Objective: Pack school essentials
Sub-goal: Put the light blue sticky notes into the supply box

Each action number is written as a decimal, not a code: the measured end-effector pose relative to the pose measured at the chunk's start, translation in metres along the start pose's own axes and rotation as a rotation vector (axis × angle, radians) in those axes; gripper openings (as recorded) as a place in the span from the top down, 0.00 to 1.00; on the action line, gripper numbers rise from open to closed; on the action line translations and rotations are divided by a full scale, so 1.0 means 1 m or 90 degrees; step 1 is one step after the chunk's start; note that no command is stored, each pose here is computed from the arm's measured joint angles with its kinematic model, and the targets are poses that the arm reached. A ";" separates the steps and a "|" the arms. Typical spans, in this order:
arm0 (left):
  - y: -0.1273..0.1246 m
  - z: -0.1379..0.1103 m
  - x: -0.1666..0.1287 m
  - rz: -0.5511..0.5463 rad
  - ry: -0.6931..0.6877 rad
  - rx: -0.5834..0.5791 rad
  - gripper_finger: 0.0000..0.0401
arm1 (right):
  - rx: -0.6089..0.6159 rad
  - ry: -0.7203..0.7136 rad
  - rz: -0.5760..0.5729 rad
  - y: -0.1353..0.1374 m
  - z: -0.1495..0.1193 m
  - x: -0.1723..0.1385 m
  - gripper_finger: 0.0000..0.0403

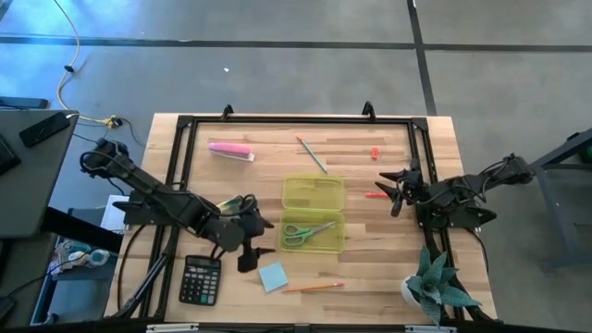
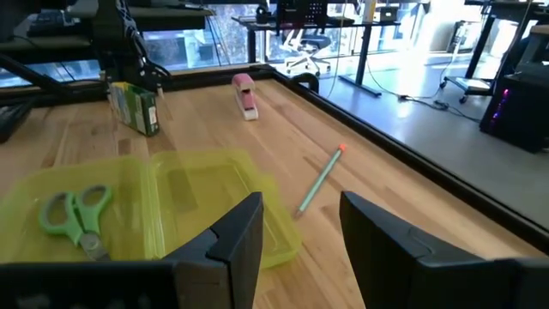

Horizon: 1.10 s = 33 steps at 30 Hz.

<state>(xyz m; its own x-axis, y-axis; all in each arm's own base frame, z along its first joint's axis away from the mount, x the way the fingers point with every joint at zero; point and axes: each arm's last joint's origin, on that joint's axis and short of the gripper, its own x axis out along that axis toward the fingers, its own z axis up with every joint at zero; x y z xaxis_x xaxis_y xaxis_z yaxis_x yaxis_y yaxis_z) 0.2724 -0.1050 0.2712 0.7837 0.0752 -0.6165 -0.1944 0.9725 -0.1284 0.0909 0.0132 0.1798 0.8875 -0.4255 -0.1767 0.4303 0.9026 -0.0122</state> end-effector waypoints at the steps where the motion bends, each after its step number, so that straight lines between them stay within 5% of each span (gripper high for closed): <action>1: -0.002 0.000 0.000 -0.005 0.000 -0.004 0.22 | 0.001 -0.001 0.000 0.000 -0.002 0.000 0.64; 23: -0.026 -0.017 -0.004 -0.030 0.027 -0.069 0.22 | -0.010 0.009 -0.020 -0.001 -0.015 0.002 0.64; 33: -0.031 0.001 -0.012 -0.036 -0.004 -0.060 0.22 | -0.009 0.012 -0.008 -0.001 -0.015 0.002 0.64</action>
<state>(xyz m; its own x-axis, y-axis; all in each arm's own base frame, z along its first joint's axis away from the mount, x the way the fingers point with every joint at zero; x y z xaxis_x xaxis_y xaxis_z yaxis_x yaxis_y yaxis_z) 0.2693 -0.1358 0.2834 0.7990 0.0221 -0.6009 -0.2039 0.9501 -0.2362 0.0902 0.0127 0.1644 0.8789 -0.4356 -0.1942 0.4390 0.8981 -0.0278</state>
